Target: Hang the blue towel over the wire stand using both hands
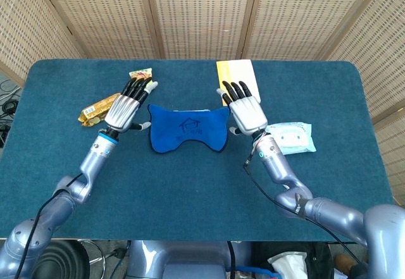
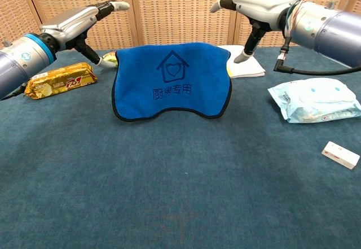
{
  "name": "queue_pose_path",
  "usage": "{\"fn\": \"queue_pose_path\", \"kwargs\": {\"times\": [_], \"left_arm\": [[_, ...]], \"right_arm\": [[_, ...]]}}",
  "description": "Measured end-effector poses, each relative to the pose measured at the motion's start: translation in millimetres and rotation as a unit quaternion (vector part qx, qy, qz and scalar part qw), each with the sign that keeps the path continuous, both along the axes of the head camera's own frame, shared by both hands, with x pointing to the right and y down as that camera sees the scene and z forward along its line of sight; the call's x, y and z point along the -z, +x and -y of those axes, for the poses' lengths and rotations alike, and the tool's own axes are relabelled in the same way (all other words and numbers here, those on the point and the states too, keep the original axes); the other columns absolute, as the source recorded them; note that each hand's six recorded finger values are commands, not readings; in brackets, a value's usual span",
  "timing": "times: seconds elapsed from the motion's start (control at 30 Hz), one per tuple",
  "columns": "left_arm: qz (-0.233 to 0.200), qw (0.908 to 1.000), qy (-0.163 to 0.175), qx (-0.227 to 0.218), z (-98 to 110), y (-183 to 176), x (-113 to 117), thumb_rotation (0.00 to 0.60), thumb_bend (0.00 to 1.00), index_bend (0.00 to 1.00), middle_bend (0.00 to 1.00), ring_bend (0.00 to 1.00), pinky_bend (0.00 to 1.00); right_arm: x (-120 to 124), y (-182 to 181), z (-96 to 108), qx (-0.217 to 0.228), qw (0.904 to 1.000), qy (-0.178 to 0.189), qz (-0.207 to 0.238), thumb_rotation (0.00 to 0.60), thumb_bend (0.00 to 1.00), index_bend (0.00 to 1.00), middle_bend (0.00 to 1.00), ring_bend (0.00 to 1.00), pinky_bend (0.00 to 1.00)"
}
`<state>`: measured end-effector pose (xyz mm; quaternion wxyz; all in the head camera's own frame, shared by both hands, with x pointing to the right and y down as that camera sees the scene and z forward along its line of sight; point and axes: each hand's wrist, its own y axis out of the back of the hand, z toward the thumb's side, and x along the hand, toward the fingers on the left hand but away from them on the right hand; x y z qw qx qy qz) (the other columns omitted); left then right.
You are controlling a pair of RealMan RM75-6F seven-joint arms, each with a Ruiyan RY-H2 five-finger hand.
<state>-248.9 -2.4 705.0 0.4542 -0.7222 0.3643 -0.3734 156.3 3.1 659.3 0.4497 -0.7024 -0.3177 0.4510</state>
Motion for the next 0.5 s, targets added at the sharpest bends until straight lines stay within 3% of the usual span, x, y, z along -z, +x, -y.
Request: {"fn": "queue_pose_path", "kwargs": {"times": [0.33, 0.5], "left_arm": [[0.000, 1.0000, 0.005, 0.003, -2.1, -15.3, 8.6, 0.600, 0.00, 0.00, 0.00, 0.00, 0.00], [-0.006, 0.9999, 0.014, 0.006, -6.1, -33.6, 22.3, 0.600, 0.00, 0.00, 0.00, 0.00, 0.00]], "right_arm": [[9.5, 9.0, -6.0, 0.000, 1.0000, 0.007, 0.002, 0.600, 0.13, 0.09, 0.01, 0.00, 0.00], [25.9, 19.6, -15.6, 0.005, 0.9997, 0.021, 0.010, 0.600, 0.13, 0.09, 0.01, 0.00, 0.00]]}}
